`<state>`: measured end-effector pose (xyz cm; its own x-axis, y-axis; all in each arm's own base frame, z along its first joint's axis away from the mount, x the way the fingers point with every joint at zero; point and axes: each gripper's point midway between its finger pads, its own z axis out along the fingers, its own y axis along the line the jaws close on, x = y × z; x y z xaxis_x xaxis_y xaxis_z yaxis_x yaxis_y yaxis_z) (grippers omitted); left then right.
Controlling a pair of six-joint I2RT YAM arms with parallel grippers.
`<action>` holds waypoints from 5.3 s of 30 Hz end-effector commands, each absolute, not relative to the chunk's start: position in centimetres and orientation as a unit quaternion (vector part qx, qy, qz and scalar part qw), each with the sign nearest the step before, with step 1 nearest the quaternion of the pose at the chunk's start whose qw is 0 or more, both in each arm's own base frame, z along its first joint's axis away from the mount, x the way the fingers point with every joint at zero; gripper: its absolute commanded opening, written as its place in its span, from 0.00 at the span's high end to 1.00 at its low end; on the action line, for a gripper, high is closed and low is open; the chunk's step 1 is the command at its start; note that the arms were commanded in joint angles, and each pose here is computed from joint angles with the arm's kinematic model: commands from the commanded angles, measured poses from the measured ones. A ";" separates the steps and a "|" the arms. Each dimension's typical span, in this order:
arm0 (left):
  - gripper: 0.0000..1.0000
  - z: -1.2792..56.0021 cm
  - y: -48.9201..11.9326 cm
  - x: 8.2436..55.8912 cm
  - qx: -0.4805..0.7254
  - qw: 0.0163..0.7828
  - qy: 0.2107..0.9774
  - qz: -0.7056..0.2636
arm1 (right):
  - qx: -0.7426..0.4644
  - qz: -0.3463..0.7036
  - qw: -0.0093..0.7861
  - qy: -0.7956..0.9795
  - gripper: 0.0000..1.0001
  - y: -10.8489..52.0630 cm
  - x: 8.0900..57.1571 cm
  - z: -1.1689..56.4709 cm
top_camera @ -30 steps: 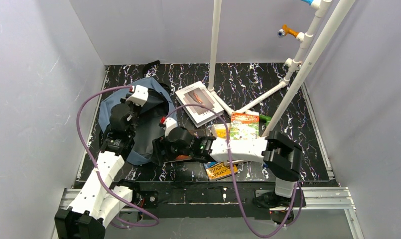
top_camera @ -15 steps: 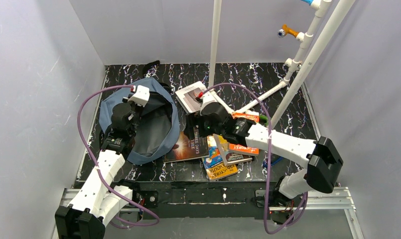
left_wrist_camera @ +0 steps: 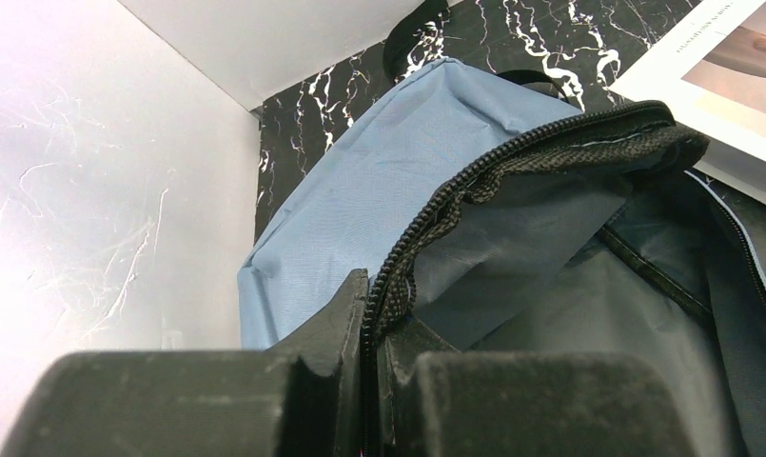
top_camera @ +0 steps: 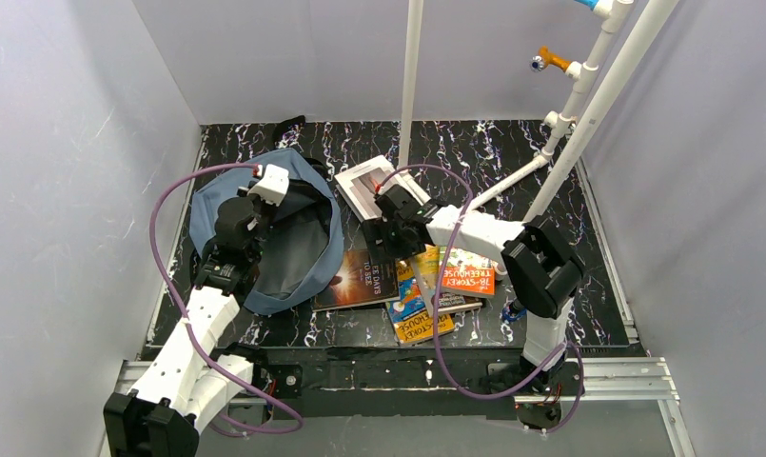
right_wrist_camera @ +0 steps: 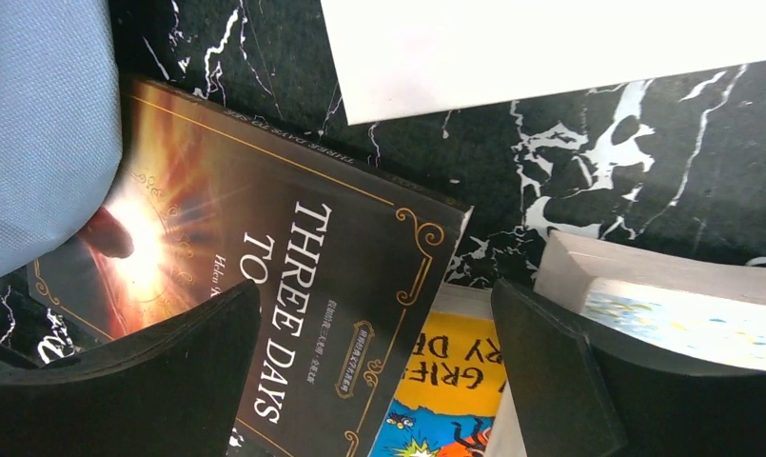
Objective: Pack the student bag
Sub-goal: Pick up the book from the center of the board, then place the book in the student bag.
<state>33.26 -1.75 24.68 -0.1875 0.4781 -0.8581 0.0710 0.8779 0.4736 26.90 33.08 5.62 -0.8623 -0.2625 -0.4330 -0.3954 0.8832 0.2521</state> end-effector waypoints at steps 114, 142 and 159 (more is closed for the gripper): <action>1.00 29.0 -2.7 34.3 0.043 0.644 0.757 0.103 | 0.299 0.608 0.107 0.727 0.99 42.6 33.4 21.3; 1.00 30.1 -3.7 34.0 0.037 0.657 0.751 0.059 | 0.351 0.549 0.297 0.698 0.99 51.9 39.6 17.2; 1.00 28.7 -4.0 34.9 0.043 0.634 0.769 0.064 | 0.048 0.582 0.326 0.743 0.56 52.3 29.6 12.3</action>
<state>34.20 -3.77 24.93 -0.2868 0.1741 -0.9420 0.0009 0.9834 0.1815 30.56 50.93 6.62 -0.7916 0.5093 -0.3376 -0.0949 0.4434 0.8913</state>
